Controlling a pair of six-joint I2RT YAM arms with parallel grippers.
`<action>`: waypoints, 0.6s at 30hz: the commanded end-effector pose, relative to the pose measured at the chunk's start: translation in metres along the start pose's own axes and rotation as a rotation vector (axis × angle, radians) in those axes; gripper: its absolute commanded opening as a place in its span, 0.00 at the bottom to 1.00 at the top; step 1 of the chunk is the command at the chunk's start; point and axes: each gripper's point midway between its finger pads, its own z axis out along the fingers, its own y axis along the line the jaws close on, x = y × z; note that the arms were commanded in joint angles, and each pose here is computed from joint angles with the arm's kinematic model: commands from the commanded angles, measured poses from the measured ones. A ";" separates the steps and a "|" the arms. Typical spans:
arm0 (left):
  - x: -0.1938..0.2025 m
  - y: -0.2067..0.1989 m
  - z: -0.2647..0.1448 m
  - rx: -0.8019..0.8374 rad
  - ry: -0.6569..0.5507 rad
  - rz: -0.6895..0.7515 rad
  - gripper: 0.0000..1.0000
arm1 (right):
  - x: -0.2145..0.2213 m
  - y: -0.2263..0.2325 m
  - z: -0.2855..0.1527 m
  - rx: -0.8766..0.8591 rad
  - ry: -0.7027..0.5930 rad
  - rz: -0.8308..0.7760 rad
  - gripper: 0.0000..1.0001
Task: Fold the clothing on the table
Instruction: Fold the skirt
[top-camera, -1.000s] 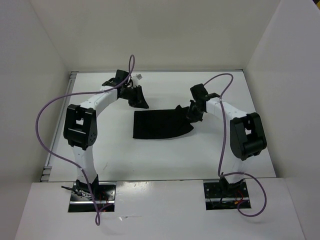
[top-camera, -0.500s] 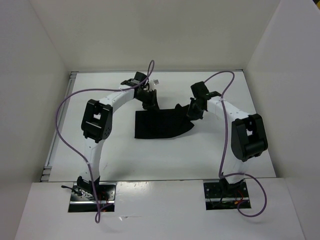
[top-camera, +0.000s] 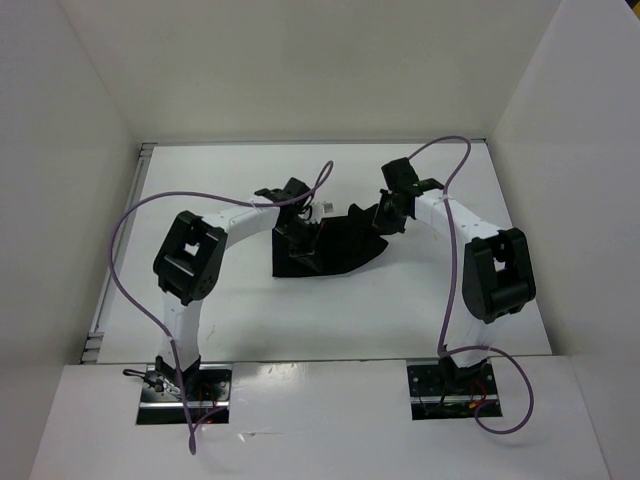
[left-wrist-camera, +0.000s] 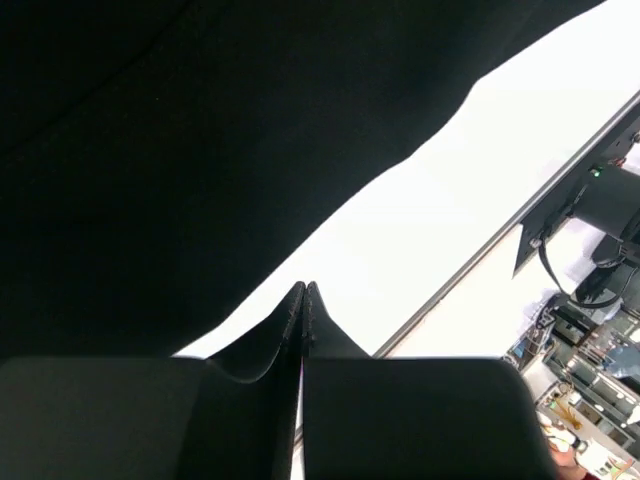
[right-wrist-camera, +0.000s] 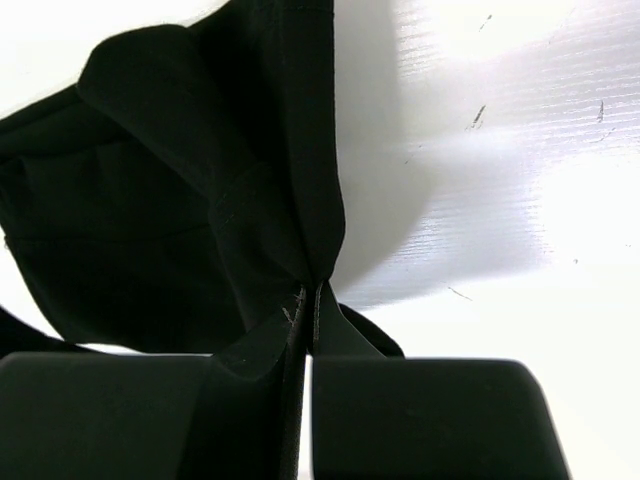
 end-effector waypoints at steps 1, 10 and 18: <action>-0.010 -0.009 0.005 0.060 -0.028 0.040 0.02 | -0.016 0.013 -0.018 -0.038 -0.051 -0.010 0.00; -0.023 -0.011 0.039 0.080 -0.018 0.011 0.02 | -0.004 0.013 -0.017 -0.032 -0.027 -0.025 0.00; -0.006 0.008 0.066 0.062 0.042 -0.042 0.02 | -0.013 0.038 -0.038 -0.099 -0.075 -0.044 0.00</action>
